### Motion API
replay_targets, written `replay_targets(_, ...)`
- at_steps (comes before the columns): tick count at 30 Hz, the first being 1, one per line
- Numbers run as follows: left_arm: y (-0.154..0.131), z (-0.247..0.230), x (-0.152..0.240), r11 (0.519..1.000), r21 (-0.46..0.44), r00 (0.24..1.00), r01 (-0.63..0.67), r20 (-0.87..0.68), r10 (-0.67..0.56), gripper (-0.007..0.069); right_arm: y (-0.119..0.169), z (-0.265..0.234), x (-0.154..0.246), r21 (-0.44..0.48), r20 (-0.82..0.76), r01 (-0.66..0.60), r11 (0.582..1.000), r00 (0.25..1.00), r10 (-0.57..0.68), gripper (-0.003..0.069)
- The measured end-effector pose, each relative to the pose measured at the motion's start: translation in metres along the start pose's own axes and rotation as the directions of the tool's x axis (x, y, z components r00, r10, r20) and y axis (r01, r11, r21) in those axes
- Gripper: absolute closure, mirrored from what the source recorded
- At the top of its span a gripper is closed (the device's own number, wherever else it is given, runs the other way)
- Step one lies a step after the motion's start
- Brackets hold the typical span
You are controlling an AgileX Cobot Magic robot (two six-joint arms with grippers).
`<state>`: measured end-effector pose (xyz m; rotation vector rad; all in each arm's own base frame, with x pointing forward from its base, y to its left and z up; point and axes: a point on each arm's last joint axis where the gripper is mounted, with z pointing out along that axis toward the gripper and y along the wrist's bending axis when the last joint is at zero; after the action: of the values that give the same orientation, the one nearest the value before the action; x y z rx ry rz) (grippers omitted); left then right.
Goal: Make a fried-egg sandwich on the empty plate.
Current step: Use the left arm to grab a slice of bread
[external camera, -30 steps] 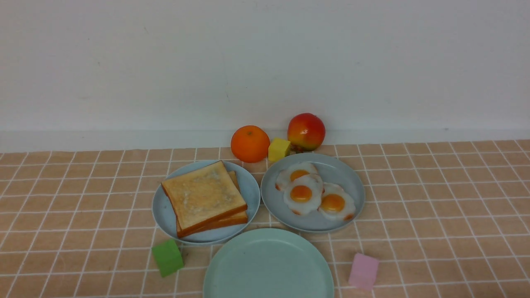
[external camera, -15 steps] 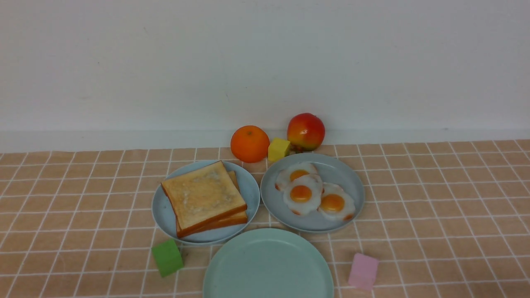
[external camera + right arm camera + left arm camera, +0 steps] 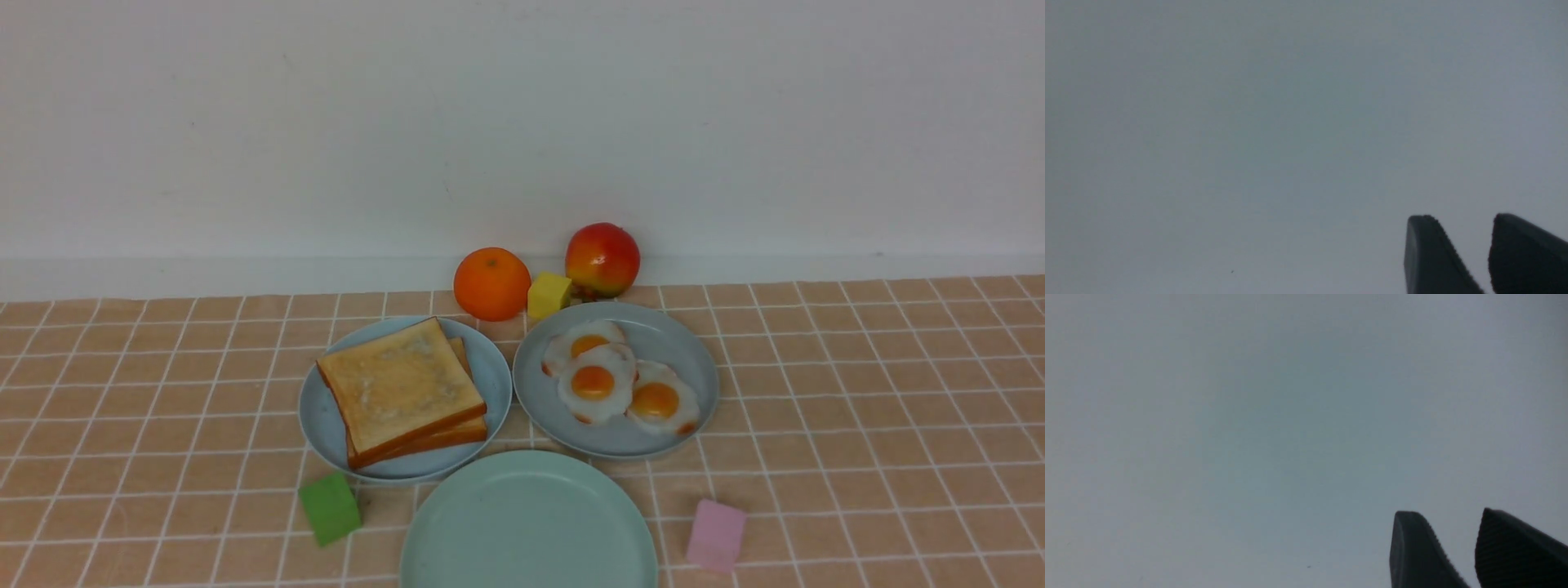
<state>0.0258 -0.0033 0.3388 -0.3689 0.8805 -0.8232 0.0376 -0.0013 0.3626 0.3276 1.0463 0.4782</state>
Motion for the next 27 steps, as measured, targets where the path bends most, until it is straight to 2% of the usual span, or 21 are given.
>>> replay_targets(1,-0.013,0.010,-0.010,1.000,0.008,1.000,-0.012,-0.006,0.012,0.0387,0.008,0.011,-0.012,0.016,-0.028,0.006,1.000,1.000,-0.005,0.0419)
replay_targets(3,-0.029,0.037,-0.026,0.997,-0.075,0.998,-0.009,-0.064,0.004,0.0387,0.021,0.038,-0.034,0.069,-0.100,0.035,0.997,0.995,-0.028,0.0419)
replay_targets(6,-0.032,0.060,-0.036,0.979,-0.203,0.993,-0.008,-0.114,-0.015,0.0387,0.024,0.063,-0.043,0.140,-0.196,0.085,0.986,0.979,-0.057,0.0419)
replay_targets(7,-0.028,0.074,-0.039,0.943,-0.331,0.987,-0.020,-0.154,-0.033,0.0387,0.021,0.082,-0.042,0.203,-0.294,0.141,0.969,0.953,-0.077,0.0419)
replay_targets(9,-0.011,0.090,-0.032,0.866,-0.496,0.972,-0.068,-0.230,-0.055,0.0387,0.010,0.105,-0.029,0.299,-0.420,0.225,0.927,0.904,-0.084,0.0419)
replay_targets(10,-0.003,0.096,-0.028,0.826,-0.554,0.962,-0.102,-0.267,-0.061,0.0387,0.005,0.113,-0.021,0.288,-0.482,0.239,0.927,0.873,-0.076,0.0419)
replay_targets(11,0.014,0.103,-0.017,0.749,-0.638,0.936,-0.181,-0.346,-0.069,0.0387,-0.006,0.125,-0.005,0.321,-0.566,0.278,0.906,0.823,-0.052,0.0419)
replay_targets(12,0.026,0.105,-0.010,0.695,-0.678,0.914,-0.239,-0.400,-0.076,0.0387,-0.012,0.130,0.004,0.348,-0.594,0.303,0.887,0.803,-0.041,0.0419)
replay_targets(13,0.028,0.107,-0.008,0.690,-0.679,0.909,-0.250,-0.410,-0.074,0.0387,-0.014,0.132,0.006,0.335,-0.611,0.298,0.894,0.791,-0.034,0.0419)
replay_targets(14,0.050,0.111,0.007,0.589,-0.712,0.846,-0.382,-0.527,-0.088,0.0387,-0.024,0.140,0.024,0.351,-0.668,0.319,0.880,0.744,-0.003,0.0419)
replay_targets(15,0.061,0.113,0.014,0.541,-0.713,0.807,-0.446,-0.581,-0.101,0.0387,-0.028,0.144,0.034,0.353,-0.695,0.329,0.876,0.719,0.010,0.0419)
replay_targets(18,0.089,0.118,0.037,0.443,-0.702,0.717,-0.557,-0.676,-0.171,0.0387,-0.032,0.149,0.059,0.320,-0.752,0.338,0.885,0.659,0.020,0.0419)
replay_targets(20,0.104,0.122,0.053,0.411,-0.707,0.678,-0.576,-0.694,-0.242,0.0387,-0.030,0.150,0.076,0.281,-0.788,0.336,0.899,0.615,0.016,0.0419)
replay_targets(23,0.126,0.124,0.086,0.391,-0.700,0.588,-0.598,-0.715,-0.379,0.0387,-0.024,0.147,0.106,0.219,-0.863,0.333,0.917,0.505,0.022,0.0419)
replay_targets(24,0.125,0.124,0.087,0.398,-0.697,0.583,-0.597,-0.717,-0.383,0.0387,-0.023,0.147,0.111,0.209,-0.872,0.332,0.920,0.489,0.022,0.0419)
replay_targets(25,0.133,0.124,0.106,0.418,-0.665,0.504,-0.619,-0.745,-0.438,0.0387,-0.019,0.143,0.125,0.196,-0.905,0.322,0.926,0.422,0.045,0.0419)
replay_targets(26,0.139,0.125,0.124,0.475,-0.614,0.411,-0.630,-0.783,-0.466,0.0387,-0.014,0.138,0.142,0.179,-0.940,0.309,0.934,0.334,0.069,0.0419)
replay_targets(27,0.140,0.125,0.126,0.480,-0.608,0.399,-0.632,-0.787,-0.471,0.0387,-0.013,0.138,0.144,0.178,-0.943,0.307,0.935,0.325,0.073,0.0419)
